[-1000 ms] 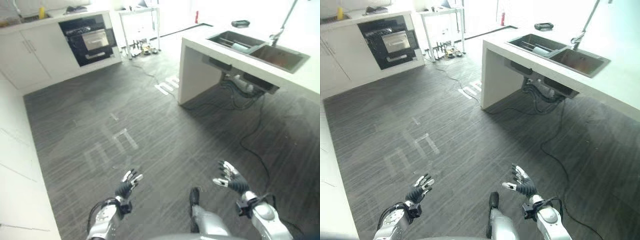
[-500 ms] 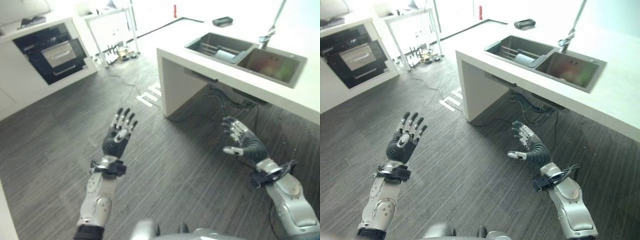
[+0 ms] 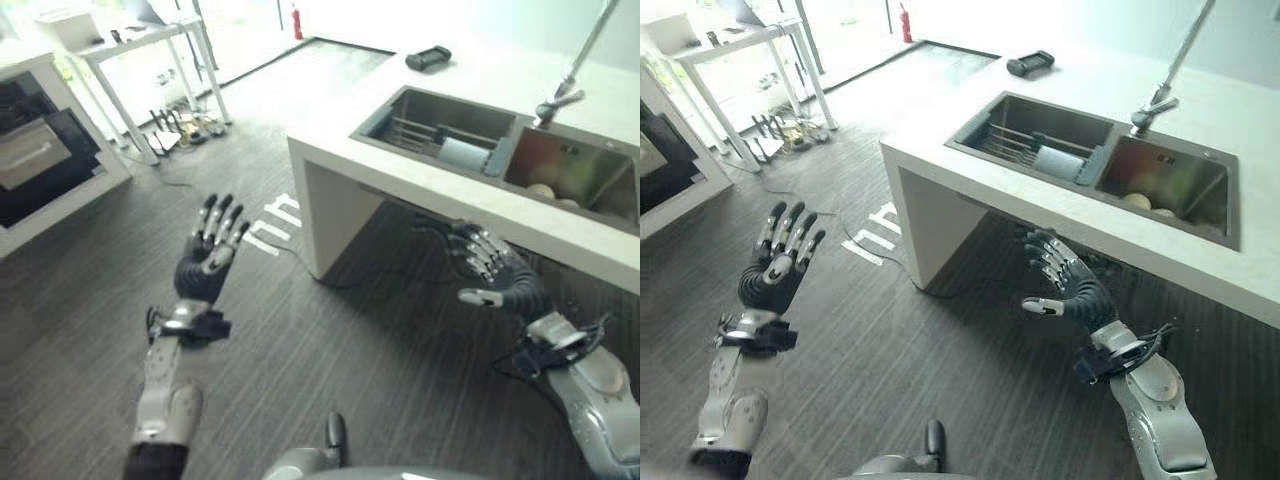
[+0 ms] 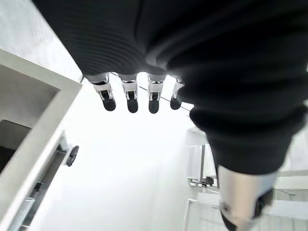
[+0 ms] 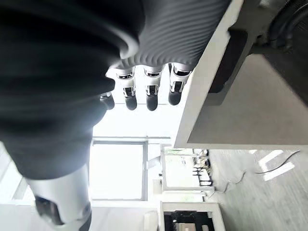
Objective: Place the dishes in the dishwasher.
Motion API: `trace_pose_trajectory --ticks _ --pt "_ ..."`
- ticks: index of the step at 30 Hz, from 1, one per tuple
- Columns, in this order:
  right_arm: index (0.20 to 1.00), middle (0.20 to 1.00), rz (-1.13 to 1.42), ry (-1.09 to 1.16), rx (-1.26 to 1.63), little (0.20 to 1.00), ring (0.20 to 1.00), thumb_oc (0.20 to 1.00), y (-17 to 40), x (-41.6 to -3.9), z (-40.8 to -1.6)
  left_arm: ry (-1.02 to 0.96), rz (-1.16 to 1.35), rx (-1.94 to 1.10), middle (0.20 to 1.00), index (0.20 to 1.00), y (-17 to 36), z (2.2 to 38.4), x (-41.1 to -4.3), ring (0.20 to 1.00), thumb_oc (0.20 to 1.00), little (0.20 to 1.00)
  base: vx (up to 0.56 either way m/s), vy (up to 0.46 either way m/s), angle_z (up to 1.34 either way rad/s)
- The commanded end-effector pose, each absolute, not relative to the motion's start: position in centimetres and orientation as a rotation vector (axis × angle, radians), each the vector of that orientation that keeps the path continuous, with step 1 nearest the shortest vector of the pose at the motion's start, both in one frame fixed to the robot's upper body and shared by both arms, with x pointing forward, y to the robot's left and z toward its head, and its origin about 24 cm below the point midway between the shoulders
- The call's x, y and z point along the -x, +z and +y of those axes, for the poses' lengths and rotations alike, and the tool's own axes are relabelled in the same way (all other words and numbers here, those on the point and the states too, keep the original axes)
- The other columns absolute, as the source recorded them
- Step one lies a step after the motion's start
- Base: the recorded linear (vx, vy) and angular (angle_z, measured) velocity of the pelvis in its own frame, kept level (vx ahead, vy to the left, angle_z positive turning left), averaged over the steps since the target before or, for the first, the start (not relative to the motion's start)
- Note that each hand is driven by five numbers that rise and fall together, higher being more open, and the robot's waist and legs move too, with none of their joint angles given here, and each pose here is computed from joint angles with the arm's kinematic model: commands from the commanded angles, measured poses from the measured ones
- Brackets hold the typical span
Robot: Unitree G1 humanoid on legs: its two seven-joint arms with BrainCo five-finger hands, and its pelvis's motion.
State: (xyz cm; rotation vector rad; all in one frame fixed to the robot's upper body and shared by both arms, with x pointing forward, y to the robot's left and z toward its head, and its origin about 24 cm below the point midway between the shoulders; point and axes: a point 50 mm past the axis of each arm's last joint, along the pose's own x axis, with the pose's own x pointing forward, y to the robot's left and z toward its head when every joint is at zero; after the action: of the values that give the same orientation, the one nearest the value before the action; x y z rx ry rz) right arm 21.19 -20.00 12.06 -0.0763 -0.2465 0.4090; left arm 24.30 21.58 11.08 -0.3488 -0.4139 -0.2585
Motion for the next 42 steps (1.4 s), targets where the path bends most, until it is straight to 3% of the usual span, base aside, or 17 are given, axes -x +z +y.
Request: trace_pose_trajectory --ticks 1,10,30,42 --pt "1.0 1.0 -0.38 0.361 0.034 1.0 1.0 1.0 13.9 -22.2 -20.3 -0.302 -0.427 0.201 1.0 1.0 12.0 22.3 -22.5 1.0 1.0 1.0 0.16 0.241 0.48" --pt "1.0 1.0 -0.431 0.385 -0.015 1.0 1.0 1.0 14.5 -21.6 -20.2 -0.298 -0.519 -0.07 1.0 1.0 14.5 21.9 -21.9 1.0 1.0 1.0 0.15 0.13 -0.11" --pt "1.0 1.0 -0.482 0.347 0.048 1.0 1.0 1.0 15.6 -21.8 -20.5 -0.271 -0.639 0.152 1.0 1.0 15.4 21.3 -21.3 1.0 1.0 1.0 0.22 -0.271 -0.26" --pt "1.0 1.0 -0.495 0.369 0.054 1.0 1.0 1.0 16.4 -22.2 -19.9 -0.217 -0.639 0.126 1.0 1.0 15.0 22.4 -21.2 1.0 1.0 1.0 0.28 0.279 -0.48"
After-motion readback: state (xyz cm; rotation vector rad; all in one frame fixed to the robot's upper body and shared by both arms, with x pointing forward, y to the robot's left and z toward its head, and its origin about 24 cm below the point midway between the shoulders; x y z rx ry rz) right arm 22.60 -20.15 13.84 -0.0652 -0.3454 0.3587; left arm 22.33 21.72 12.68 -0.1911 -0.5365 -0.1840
